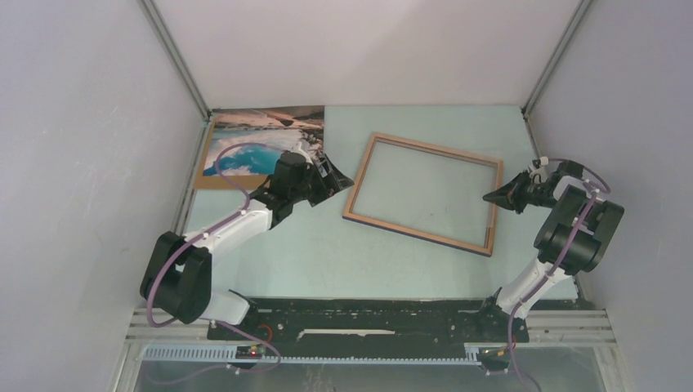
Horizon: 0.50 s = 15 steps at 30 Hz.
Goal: Put the photo into the frame
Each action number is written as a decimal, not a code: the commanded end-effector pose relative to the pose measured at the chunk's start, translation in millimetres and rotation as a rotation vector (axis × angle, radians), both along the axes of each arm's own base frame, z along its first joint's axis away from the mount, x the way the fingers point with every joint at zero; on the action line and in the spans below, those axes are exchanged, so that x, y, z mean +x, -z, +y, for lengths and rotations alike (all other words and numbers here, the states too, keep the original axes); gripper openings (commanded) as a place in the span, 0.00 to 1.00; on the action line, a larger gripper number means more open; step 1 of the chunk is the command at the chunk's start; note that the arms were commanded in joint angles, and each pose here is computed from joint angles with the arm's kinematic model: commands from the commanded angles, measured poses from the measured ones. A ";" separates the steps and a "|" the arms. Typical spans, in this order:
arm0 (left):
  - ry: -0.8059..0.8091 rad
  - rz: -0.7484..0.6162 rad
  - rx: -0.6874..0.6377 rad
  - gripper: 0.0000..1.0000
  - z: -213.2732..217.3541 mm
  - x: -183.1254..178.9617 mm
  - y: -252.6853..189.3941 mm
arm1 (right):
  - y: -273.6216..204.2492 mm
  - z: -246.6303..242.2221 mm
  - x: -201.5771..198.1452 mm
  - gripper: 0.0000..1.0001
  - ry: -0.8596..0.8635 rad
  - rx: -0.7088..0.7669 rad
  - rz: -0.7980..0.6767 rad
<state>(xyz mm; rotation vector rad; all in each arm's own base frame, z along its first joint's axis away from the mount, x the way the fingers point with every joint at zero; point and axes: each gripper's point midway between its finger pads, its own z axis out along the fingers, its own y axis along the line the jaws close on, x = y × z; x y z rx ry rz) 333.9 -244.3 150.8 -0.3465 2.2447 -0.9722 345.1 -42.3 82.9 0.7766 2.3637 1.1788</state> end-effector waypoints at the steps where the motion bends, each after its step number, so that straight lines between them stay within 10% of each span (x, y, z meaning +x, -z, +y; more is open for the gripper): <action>1: 0.016 -0.070 0.000 0.85 -5.5 8.8 -20.3 | -19.8 6.5 3.2 0.16 0.002 0.073 -0.071; 15: -0.046 -0.063 0.304 0.81 10.7 42.9 12.6 | -3.3 4.3 -1.8 0.33 0.026 -0.039 0.005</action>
